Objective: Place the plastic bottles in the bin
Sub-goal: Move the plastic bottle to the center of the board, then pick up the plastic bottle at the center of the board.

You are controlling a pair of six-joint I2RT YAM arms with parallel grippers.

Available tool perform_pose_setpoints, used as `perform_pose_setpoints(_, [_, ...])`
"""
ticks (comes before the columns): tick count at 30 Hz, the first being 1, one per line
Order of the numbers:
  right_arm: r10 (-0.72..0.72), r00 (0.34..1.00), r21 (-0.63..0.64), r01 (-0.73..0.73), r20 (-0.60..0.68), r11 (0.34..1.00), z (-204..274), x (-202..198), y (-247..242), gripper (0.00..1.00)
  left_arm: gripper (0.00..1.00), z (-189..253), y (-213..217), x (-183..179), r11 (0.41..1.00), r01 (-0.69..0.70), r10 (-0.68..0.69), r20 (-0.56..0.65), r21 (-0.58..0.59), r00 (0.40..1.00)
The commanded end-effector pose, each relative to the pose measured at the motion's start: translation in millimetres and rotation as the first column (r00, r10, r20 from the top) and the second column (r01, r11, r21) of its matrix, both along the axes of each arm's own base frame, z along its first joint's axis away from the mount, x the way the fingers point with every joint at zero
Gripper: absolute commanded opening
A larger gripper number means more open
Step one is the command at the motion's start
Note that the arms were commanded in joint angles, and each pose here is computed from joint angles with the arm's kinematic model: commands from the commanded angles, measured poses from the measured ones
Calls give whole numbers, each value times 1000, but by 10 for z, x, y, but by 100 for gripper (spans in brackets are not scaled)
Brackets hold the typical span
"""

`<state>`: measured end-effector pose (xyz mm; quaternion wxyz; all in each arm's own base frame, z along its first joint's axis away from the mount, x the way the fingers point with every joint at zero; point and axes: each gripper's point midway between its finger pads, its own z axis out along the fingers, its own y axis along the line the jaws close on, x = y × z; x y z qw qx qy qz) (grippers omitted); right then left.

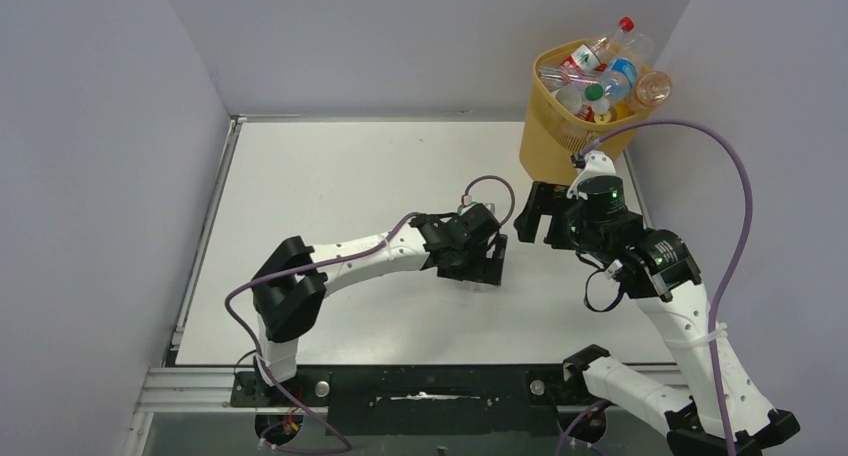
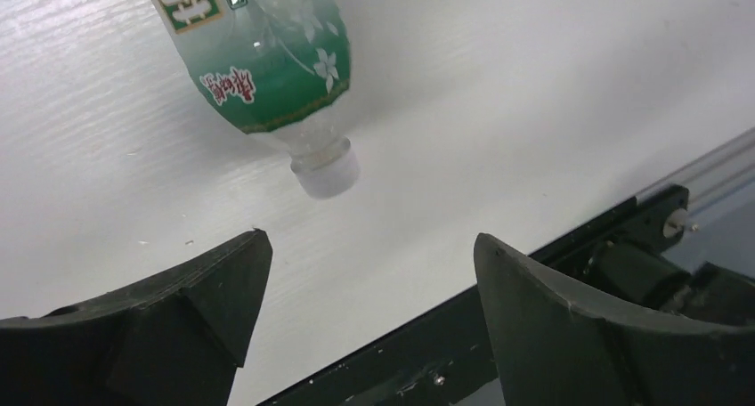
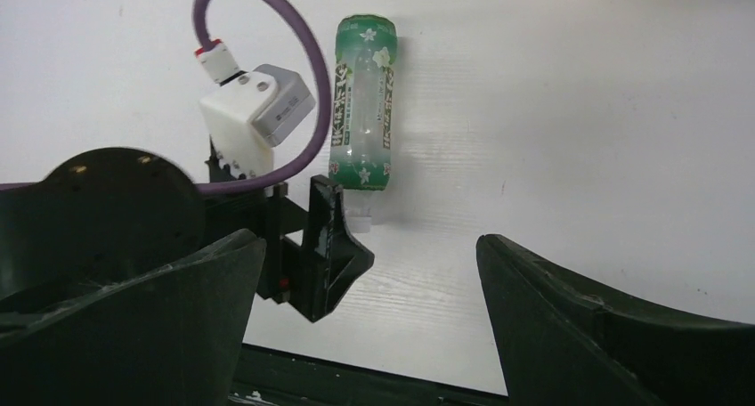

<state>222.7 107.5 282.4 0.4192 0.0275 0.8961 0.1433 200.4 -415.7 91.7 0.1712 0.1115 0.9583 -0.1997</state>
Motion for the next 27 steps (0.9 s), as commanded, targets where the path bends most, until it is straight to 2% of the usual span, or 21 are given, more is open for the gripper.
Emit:
perform_pose_setpoints(1, [-82, 995, 28, 81, 55, 996, 153, 16, -104, 95, 87, 567, -141, -101, 987, 82, -69, 97, -136, 993])
perform_pose_setpoints(10, [-141, 989, 62, 137, 54, 989, 45, -92, -197, 97, 88, 912, 609, -239, 987, -81, 104, 160, -141, 982])
perform_pose_setpoints(16, [-131, 991, 61, 132, -27, 989, -386, -149, -143, 97, 88, 1200, 1090, -270, 958, -186, 232, 205, -220, 951])
perform_pose_setpoints(27, [-43, 983, 157, 72, -177, 985, -1138, -206, 209, 92, 88, 1755, 1449, -253, 917, -222, 321, 284, -332, 903])
